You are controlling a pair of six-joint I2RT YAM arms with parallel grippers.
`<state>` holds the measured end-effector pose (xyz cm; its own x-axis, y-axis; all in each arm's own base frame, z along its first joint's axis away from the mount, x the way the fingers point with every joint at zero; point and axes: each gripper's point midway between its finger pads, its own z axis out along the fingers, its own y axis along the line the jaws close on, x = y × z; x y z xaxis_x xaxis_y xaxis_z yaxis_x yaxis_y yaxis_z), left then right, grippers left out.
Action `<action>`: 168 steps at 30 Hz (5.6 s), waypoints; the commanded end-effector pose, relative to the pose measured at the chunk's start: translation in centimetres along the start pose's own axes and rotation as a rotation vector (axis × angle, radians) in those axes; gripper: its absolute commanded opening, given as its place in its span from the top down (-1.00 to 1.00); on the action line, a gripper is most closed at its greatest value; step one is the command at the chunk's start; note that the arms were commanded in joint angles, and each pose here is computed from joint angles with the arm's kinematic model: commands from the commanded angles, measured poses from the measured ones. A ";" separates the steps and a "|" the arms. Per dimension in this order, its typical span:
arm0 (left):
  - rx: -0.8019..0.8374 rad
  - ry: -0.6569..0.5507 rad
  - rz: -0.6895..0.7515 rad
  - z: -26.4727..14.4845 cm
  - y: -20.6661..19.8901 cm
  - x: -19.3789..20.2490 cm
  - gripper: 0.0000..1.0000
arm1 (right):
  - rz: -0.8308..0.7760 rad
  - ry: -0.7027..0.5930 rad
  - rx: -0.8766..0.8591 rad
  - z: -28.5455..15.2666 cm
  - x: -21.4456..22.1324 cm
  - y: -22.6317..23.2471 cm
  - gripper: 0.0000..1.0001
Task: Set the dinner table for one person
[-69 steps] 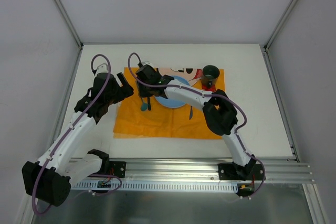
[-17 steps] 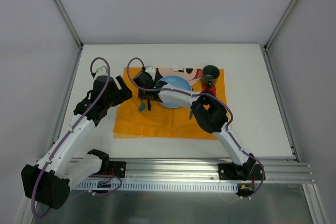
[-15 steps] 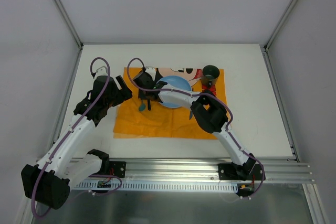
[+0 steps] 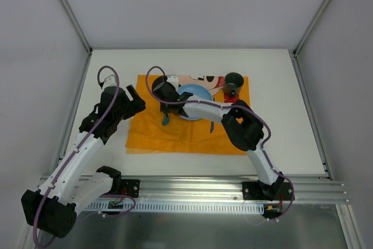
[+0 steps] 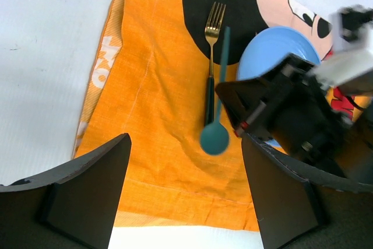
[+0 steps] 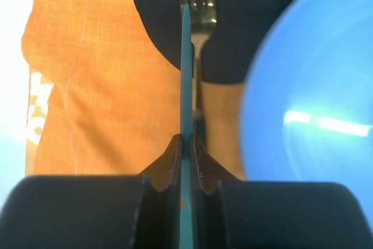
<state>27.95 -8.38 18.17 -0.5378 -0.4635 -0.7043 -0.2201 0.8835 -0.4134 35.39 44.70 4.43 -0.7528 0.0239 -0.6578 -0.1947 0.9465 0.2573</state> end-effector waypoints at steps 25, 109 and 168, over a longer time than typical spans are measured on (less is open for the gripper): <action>0.036 -0.035 -0.036 -0.6 -0.3 -0.3 -0.52 | -0.015 -0.341 0.072 -24.5 -3.5 -11.6 0.99; 0.817 0.455 0.066 -2.6 -15.0 11.2 -0.43 | 0.644 -0.495 0.505 -23.1 -1.9 -27.8 -0.99; 0.616 0.541 -0.073 -0.6 -22.6 18.8 -0.34 | 0.260 0.186 0.061 -17.0 4.6 -25.4 0.06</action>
<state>22.26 -37.03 12.90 -0.9099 -0.2559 -0.3266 0.1079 0.6141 -0.7818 25.22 15.36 5.89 -0.8871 0.2255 -0.4027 0.0706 0.9286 0.3644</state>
